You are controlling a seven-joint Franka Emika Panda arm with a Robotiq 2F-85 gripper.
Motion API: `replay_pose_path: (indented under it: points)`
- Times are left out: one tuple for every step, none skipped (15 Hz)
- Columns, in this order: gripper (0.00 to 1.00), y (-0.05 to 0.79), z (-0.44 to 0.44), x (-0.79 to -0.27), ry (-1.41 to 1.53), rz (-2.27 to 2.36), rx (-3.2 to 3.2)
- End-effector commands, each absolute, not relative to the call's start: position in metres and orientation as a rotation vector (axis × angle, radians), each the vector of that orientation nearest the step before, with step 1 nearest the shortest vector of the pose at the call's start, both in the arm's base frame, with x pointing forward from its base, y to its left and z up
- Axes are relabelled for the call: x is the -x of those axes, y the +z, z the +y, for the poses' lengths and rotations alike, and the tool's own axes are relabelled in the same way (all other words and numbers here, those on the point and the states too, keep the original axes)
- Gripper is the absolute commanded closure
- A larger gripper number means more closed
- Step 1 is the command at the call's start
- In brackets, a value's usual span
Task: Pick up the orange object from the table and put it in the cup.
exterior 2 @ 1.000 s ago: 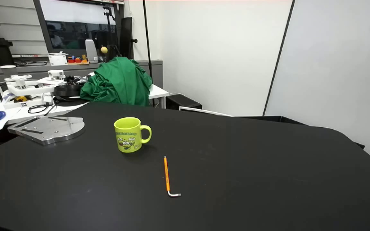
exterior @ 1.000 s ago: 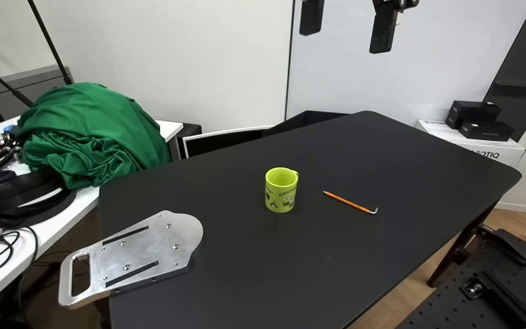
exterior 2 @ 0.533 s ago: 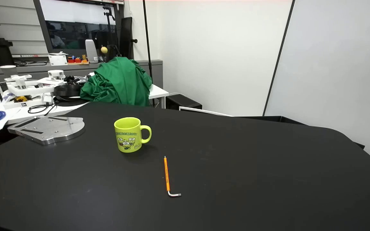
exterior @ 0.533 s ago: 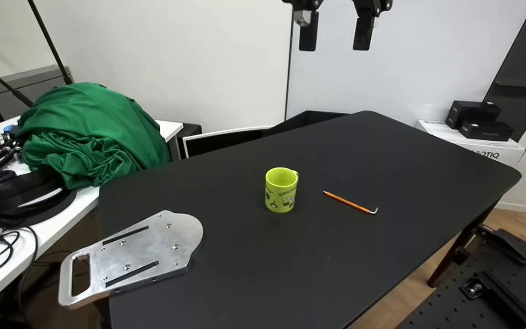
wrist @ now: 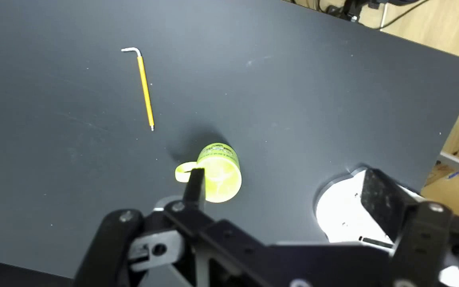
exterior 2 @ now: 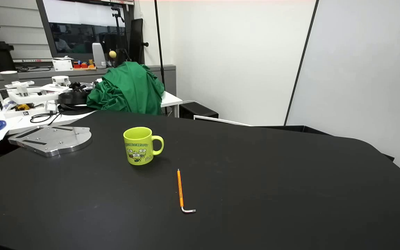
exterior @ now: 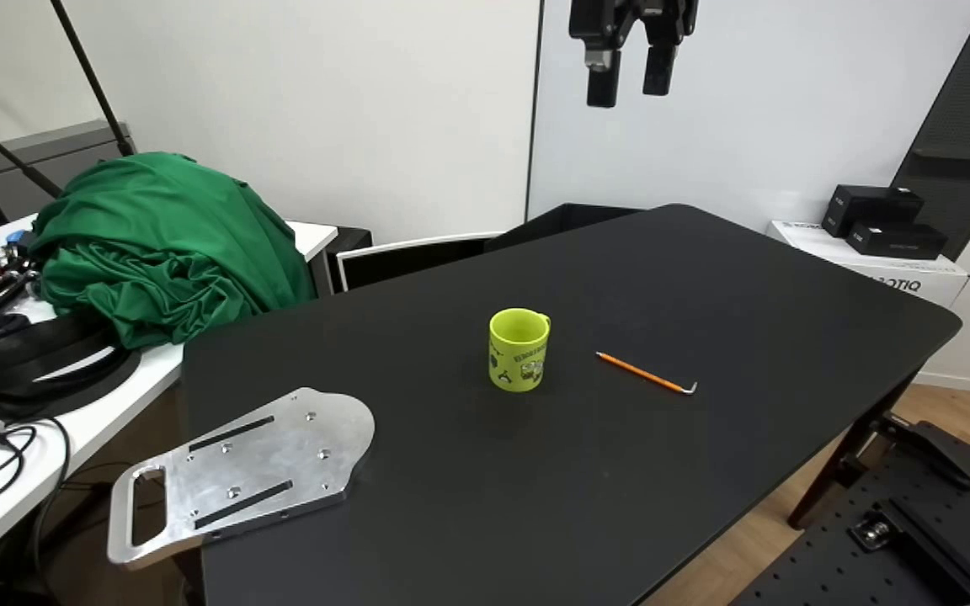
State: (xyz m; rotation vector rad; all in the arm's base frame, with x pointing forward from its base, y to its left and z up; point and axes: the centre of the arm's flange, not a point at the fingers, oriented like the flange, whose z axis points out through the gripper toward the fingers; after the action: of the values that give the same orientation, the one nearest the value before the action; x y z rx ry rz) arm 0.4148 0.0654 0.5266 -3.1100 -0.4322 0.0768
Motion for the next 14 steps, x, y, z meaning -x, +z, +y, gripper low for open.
replay_pose_path:
  points:
    - [0.0,0.529,0.03,-0.44,0.105,-0.565,3.117]
    - [0.0,0.526,0.022,-0.443,0.114,-0.581,3.12]
    - [0.0,0.521,0.012,-0.445,0.124,-0.586,3.119]
    - [0.0,0.516,0.004,-0.447,0.134,-0.589,3.117]
    - [0.0,0.511,-0.004,-0.449,0.142,-0.586,3.112]
    - [0.0,0.506,-0.011,-0.452,0.139,-0.578,3.112]
    - [0.0,0.503,-0.019,-0.454,0.133,-0.569,3.105]
    - [0.0,0.5,-0.026,-0.456,0.136,-0.554,3.102]
    - [0.0,0.497,-0.033,-0.457,0.162,-0.525,3.094]
    - [0.0,0.495,-0.021,-0.447,0.148,-0.539,3.097]
    - [0.0,0.492,-0.025,-0.447,0.158,-0.532,3.093]
    - [0.0,0.491,-0.025,-0.448,0.162,-0.531,3.092]
    - [0.0,0.491,-0.024,-0.448,0.162,-0.536,3.092]
    - [0.0,0.491,-0.022,-0.448,0.162,-0.543,3.092]
